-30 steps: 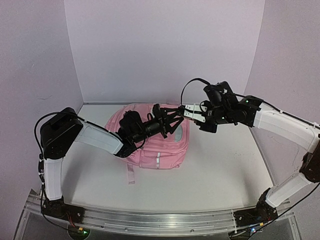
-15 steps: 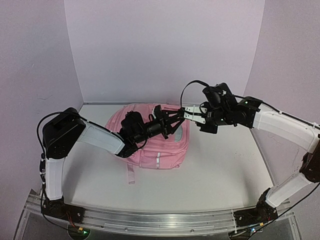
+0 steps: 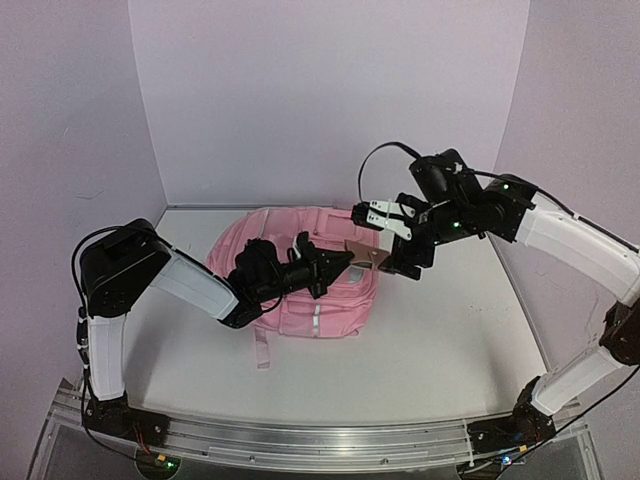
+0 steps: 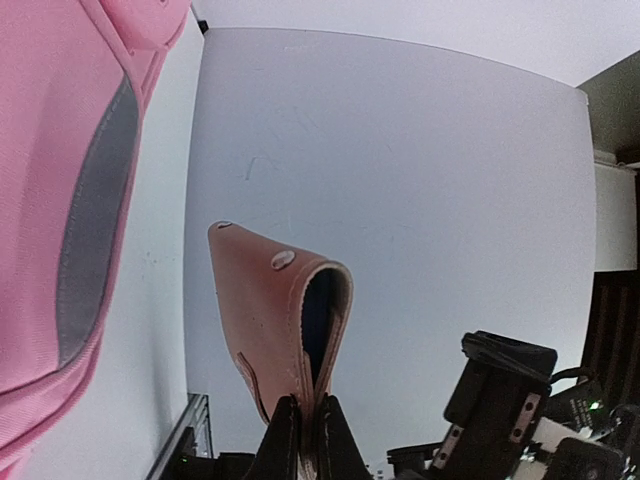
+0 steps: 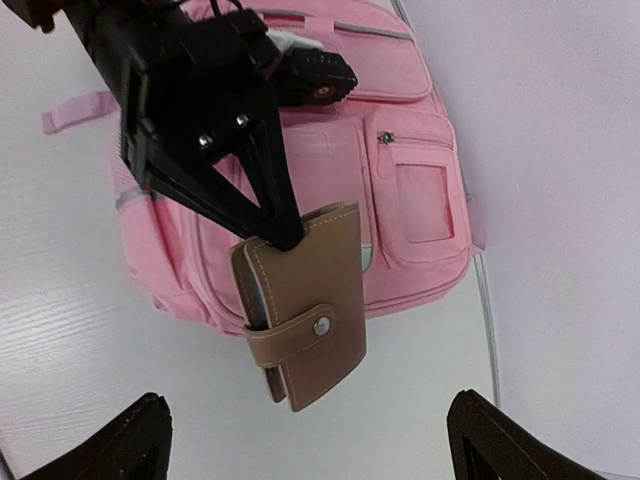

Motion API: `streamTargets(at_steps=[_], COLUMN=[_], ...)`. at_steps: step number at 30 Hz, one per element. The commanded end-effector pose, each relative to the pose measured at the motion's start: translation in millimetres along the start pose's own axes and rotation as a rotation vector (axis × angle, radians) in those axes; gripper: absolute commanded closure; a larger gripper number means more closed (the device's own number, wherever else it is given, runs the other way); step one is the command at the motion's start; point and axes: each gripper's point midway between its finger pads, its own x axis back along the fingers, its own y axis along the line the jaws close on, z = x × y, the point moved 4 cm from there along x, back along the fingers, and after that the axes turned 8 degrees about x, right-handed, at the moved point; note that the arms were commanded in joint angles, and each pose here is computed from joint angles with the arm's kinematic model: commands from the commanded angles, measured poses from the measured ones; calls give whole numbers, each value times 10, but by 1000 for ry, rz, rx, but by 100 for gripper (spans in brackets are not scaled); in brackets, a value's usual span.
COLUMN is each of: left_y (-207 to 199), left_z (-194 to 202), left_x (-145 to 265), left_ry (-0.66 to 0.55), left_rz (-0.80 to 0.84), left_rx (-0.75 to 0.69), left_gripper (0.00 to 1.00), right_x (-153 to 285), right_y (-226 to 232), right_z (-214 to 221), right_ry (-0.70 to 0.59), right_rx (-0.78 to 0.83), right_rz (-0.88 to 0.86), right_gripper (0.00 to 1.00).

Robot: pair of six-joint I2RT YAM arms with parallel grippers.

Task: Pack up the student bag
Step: Pick up the personal item from the center of the board.

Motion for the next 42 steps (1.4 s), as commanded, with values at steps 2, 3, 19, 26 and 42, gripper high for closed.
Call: streamTargets(at_steps=[2,3,19,26,42], left_y=[-635,-635,-1380,-1476,-1219], left_z=[76,85,693,785,476], left_x=[170,195,535,548,393], left_ry=[-11,-8,228,283,134], left_rz=[89,71,230,349,72], left_rx=[-222,-256,-685,-689,-656], left_gripper=[100,100,100,100,81], right_x=[419,447,311,82,181], right_y=[-68,-176,-413,-336,-266], right_z=[-41,10,48,96,-47], right_ry=[-170,-206,-510,-480,-535], right_rx=[-431,-524,-1028,-1100,-1062], right_rz=[-255,-295,-798,-838,-862], right_gripper=[2,2,2,7,94])
